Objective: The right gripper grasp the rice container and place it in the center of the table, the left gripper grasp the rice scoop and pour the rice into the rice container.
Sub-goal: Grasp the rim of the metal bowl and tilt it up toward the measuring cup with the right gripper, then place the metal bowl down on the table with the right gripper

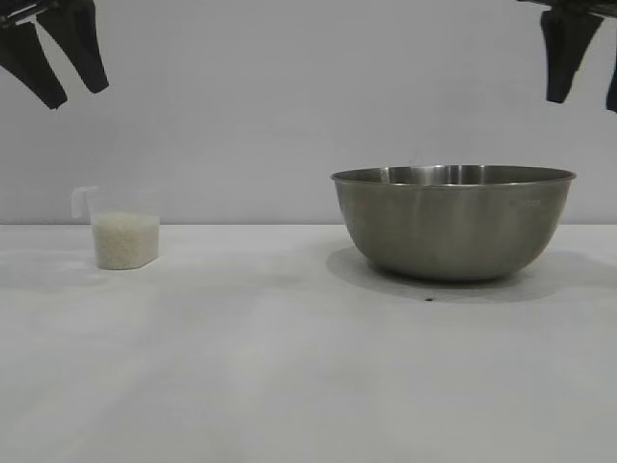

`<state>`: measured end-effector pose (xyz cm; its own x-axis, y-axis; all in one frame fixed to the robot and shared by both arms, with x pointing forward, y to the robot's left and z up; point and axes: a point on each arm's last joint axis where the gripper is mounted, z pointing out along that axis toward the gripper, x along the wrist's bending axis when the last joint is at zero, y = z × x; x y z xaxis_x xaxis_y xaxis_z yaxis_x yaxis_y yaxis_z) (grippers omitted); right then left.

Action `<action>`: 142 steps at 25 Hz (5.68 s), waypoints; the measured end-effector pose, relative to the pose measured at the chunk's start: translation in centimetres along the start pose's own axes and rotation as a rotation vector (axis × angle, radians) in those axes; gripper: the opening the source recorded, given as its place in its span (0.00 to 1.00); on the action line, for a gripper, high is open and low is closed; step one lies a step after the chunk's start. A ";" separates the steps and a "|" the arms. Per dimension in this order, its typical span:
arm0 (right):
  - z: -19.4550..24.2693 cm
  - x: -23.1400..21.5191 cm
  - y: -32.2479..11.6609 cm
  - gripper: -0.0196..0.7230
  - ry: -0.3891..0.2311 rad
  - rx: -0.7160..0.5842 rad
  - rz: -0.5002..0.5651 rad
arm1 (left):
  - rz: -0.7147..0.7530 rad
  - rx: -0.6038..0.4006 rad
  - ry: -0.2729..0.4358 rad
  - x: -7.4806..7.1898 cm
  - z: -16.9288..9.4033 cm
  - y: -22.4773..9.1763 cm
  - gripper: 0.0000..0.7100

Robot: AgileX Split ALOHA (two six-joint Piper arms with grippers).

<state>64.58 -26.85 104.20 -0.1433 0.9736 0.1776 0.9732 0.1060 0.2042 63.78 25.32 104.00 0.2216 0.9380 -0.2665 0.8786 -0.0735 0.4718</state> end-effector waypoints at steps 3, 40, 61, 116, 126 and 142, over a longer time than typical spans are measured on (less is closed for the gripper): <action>0.4 -0.2 0.1 0.57 0.037 0.004 0.006 | -0.001 0.000 -0.001 0.0 0.0 0.0 0.44; 10.9 -1.3 0.9 0.03 0.172 0.092 0.126 | -0.024 -0.032 -0.014 -0.1 0.0 0.3 0.44; 11.3 1.9 0.5 0.03 0.252 0.145 -0.007 | -0.029 -0.033 -0.018 -0.2 0.0 0.3 0.44; 12.0 10.1 -0.3 0.30 0.210 0.137 -0.169 | -0.057 -0.056 -0.044 -0.4 0.0 0.5 0.44; 11.9 9.6 -0.3 0.64 0.157 0.145 -0.165 | -0.057 -0.056 -0.044 -0.4 0.0 0.5 0.44; 4.8 9.3 -0.3 0.67 0.015 0.008 -0.212 | -0.057 -0.056 -0.044 -0.4 0.0 0.5 0.44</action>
<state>63.84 -16.86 101.12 -0.3479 0.9261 0.1458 0.9222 0.3100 0.2313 64.14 24.92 104.36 0.1911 0.9241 -0.3309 0.8654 0.0004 0.5010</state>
